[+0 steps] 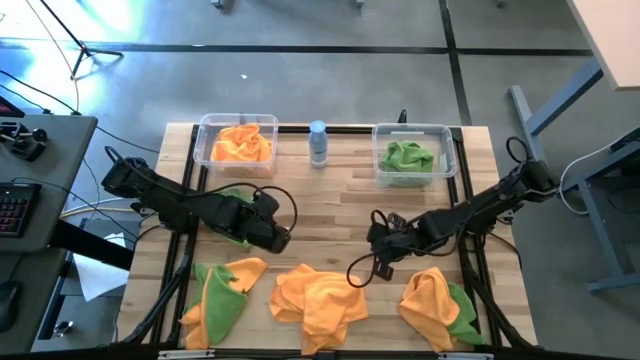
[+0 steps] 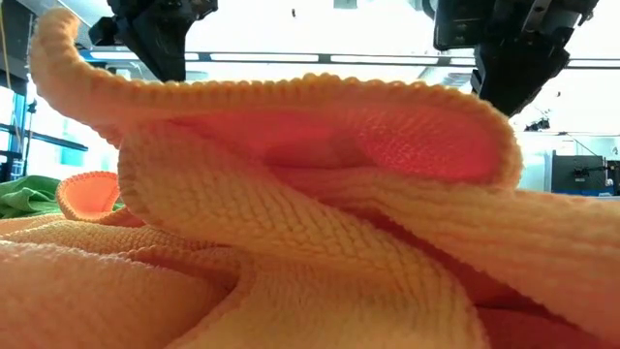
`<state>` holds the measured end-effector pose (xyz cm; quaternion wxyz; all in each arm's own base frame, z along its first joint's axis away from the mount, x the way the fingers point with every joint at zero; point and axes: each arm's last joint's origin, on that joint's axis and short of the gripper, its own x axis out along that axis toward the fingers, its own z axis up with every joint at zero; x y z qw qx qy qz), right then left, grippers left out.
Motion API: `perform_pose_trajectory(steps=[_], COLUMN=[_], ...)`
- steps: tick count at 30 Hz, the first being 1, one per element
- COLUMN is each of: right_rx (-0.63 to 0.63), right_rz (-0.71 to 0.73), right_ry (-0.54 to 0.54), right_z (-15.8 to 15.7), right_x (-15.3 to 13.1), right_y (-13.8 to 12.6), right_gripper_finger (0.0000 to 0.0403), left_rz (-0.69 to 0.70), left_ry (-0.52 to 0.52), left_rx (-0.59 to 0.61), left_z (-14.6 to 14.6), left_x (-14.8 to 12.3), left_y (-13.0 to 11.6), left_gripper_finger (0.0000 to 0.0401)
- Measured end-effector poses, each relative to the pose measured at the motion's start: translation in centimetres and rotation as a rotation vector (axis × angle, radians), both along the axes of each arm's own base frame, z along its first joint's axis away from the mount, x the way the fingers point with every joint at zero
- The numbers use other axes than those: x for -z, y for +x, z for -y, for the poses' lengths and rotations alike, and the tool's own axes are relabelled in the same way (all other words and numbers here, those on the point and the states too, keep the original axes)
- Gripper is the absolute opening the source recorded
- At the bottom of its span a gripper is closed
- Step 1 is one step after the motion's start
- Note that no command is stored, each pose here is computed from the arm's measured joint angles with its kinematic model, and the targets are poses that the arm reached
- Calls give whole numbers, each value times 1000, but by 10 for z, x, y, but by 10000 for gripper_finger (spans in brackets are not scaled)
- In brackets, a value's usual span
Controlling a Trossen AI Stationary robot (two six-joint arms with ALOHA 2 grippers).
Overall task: Sort microfiber towel by color & place in baskets
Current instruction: Put the orange towel into the left transparent bin
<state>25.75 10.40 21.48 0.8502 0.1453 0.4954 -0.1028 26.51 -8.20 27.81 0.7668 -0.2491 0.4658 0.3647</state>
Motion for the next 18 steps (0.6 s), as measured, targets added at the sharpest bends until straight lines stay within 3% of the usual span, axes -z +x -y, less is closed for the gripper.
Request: perform_pose_trajectory(steps=[11, 18], right_rx=[99, 146], right_rz=[83, 108], right_ry=[79, 119], right_z=[-2, -3], right_x=[-4, -5], right_y=[7, 9], right_gripper_finger=[0, 0], left_rz=[-30, -77], left_ry=[71, 109], left_rx=[91, 209], left_z=[-3, -3], left_x=[0, 0], left_y=[1, 1], left_gripper_finger=[132, 144])
